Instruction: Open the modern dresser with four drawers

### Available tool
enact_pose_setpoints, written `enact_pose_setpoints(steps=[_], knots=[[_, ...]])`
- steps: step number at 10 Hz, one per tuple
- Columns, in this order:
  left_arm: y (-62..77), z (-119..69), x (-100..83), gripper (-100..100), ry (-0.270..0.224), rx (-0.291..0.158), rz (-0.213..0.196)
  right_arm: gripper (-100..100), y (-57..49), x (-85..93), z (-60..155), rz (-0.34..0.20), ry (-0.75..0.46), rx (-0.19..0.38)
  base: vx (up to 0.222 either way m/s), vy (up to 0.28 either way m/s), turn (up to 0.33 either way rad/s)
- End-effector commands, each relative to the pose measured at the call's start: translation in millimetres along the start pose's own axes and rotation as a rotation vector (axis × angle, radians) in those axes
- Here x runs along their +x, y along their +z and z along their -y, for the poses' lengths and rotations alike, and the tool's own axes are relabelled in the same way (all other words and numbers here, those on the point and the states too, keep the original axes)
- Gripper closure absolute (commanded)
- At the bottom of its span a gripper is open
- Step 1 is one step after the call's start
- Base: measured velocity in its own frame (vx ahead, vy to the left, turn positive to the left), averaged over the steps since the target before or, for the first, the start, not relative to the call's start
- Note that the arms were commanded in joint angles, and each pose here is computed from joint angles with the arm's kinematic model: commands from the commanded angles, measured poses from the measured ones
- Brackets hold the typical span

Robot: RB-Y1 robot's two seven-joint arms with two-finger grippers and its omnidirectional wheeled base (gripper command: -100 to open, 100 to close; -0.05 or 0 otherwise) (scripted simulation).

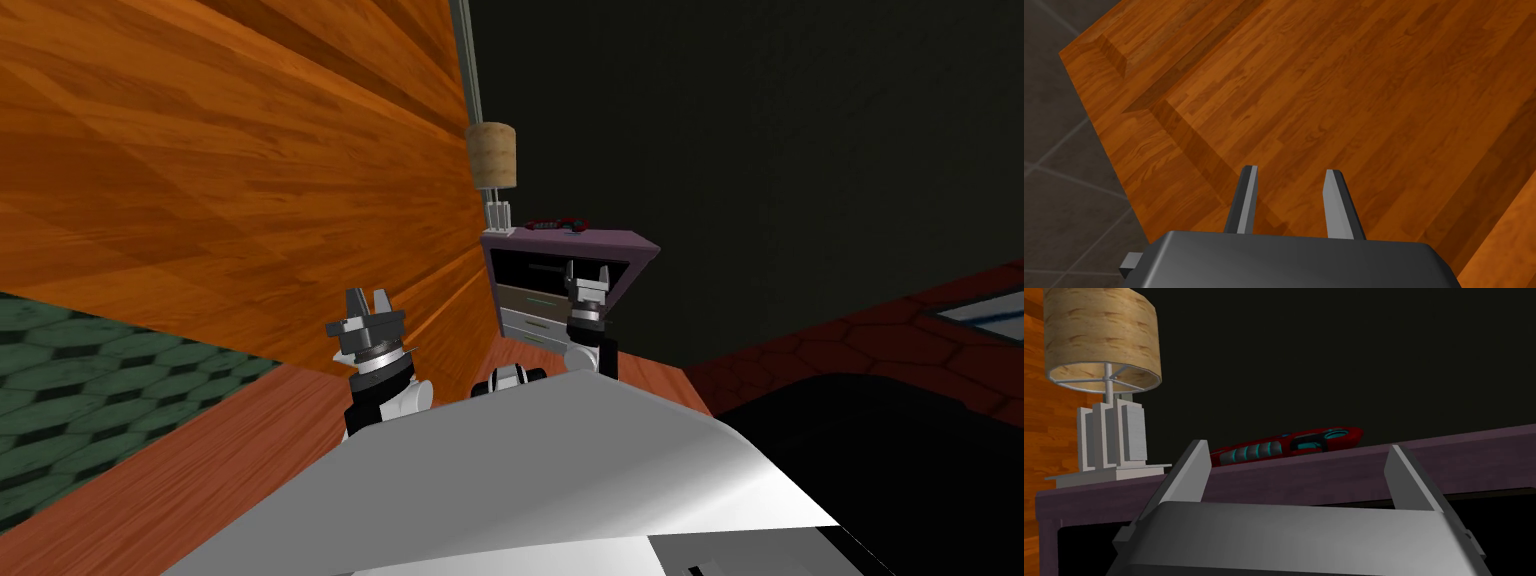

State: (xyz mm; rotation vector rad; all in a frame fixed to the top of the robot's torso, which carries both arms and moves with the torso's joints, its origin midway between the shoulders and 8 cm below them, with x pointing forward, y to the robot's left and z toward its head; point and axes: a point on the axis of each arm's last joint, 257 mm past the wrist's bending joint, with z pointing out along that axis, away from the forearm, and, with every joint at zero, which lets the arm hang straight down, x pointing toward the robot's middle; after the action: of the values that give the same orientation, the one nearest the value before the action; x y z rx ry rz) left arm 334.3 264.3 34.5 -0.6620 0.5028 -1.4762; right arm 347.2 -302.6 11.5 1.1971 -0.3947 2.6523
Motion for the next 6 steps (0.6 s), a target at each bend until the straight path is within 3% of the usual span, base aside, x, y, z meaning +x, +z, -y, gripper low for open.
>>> enact_pose_setpoints(steps=[1,6], knots=[[0.0,0.0,0.0,0,0.000,0.000,0.000,-100,-3.8,-9.6,-2.9,0.034,0.134,-0.035,0.076,0.008,0.053],[0.0,0.0,0.0,0,0.000,0.000,0.000,-100,-9.7,-25.8,-6.5,0.085,0.311,-0.092,0.057,0.009,0.031]])
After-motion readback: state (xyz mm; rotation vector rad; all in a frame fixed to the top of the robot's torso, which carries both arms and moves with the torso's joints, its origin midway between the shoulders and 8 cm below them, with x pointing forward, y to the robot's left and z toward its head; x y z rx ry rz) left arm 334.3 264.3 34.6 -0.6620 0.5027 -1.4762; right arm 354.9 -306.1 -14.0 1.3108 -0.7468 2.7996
